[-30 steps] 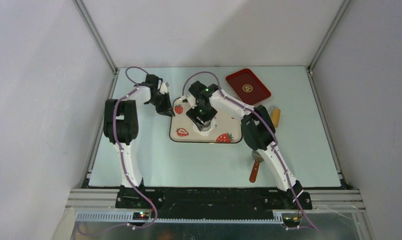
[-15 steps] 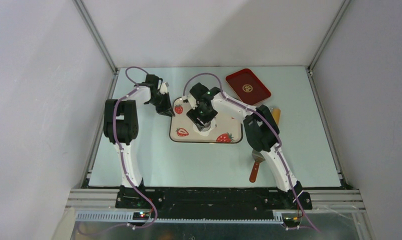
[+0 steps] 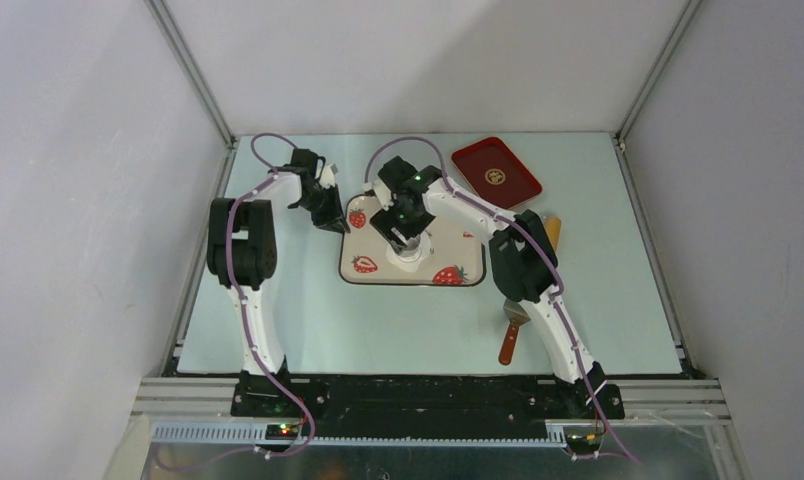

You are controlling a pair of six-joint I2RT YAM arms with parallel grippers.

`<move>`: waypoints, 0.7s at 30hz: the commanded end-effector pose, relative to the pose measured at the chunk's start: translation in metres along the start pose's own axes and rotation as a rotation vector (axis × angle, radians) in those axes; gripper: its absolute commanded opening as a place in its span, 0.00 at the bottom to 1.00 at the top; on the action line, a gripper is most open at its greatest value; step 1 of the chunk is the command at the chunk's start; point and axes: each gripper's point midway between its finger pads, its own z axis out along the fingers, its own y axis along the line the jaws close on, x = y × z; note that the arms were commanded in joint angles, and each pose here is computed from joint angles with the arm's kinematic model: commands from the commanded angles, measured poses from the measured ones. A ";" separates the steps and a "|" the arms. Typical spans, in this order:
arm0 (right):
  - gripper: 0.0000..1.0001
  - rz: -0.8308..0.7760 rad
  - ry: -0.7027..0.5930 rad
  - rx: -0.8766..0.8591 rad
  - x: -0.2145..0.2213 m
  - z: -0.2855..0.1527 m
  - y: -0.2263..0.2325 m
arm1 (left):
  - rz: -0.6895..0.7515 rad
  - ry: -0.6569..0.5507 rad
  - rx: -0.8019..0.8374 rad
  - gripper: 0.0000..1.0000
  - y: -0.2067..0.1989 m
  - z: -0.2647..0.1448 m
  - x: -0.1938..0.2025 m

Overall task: Roll out the dumpling wrappers from the dough
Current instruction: Press the dumpling wrapper on the work surface.

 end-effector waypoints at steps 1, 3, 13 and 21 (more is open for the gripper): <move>0.84 -0.016 -0.065 0.031 -0.022 -0.024 -0.008 | 0.023 -0.015 -0.071 0.00 0.011 -0.003 0.001; 0.86 -0.018 -0.062 0.031 -0.021 -0.024 -0.008 | 0.022 -0.016 -0.071 0.00 0.011 -0.003 0.001; 0.89 -0.020 -0.044 0.031 -0.014 -0.023 -0.006 | 0.024 -0.017 -0.072 0.00 0.011 -0.003 0.001; 0.89 -0.040 -0.067 0.057 -0.020 -0.037 -0.006 | 0.024 -0.013 -0.073 0.00 0.012 -0.002 0.001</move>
